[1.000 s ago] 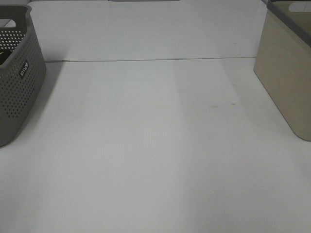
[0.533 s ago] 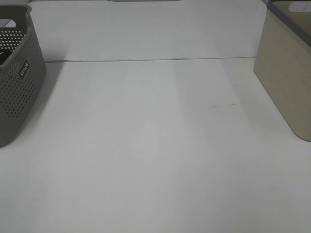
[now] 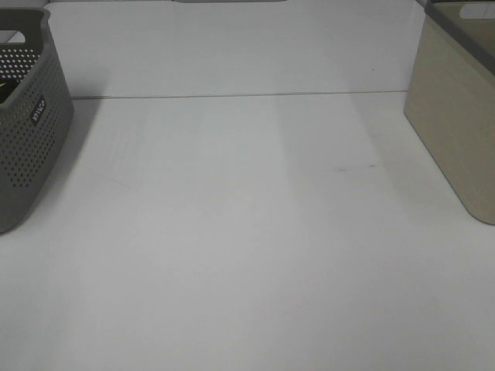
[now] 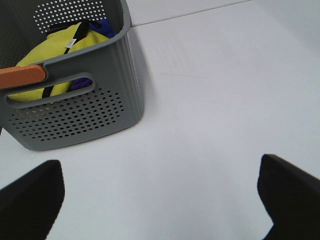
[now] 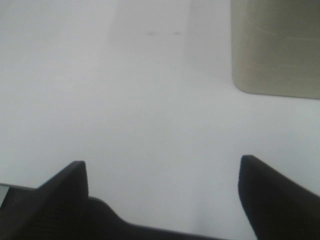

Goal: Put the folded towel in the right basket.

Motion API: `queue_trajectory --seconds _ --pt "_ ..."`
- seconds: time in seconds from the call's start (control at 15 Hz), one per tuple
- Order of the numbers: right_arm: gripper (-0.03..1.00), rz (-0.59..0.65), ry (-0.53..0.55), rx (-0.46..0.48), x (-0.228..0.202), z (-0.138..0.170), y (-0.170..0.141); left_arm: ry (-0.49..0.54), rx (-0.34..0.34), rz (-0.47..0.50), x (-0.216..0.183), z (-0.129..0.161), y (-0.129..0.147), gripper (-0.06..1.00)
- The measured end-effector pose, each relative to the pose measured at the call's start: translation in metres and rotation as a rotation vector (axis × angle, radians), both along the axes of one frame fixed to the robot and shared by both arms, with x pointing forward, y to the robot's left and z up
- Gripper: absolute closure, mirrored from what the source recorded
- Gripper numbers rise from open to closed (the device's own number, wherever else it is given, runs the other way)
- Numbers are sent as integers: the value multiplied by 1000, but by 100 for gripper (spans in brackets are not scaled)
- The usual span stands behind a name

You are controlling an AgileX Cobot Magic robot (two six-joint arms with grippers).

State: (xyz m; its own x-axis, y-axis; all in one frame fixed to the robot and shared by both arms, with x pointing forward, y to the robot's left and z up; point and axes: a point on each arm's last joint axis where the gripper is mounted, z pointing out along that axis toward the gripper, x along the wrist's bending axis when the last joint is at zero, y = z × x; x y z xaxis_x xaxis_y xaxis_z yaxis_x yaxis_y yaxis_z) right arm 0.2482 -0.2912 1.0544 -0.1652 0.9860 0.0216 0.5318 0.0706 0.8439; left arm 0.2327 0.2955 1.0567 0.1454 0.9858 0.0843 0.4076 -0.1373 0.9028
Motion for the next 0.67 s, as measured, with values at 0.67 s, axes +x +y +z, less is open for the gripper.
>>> queue_trajectory --seconds 0.67 --pt "20 -71 -83 -11 -12 -1 -8 0 0 0 0 0 0 -4"
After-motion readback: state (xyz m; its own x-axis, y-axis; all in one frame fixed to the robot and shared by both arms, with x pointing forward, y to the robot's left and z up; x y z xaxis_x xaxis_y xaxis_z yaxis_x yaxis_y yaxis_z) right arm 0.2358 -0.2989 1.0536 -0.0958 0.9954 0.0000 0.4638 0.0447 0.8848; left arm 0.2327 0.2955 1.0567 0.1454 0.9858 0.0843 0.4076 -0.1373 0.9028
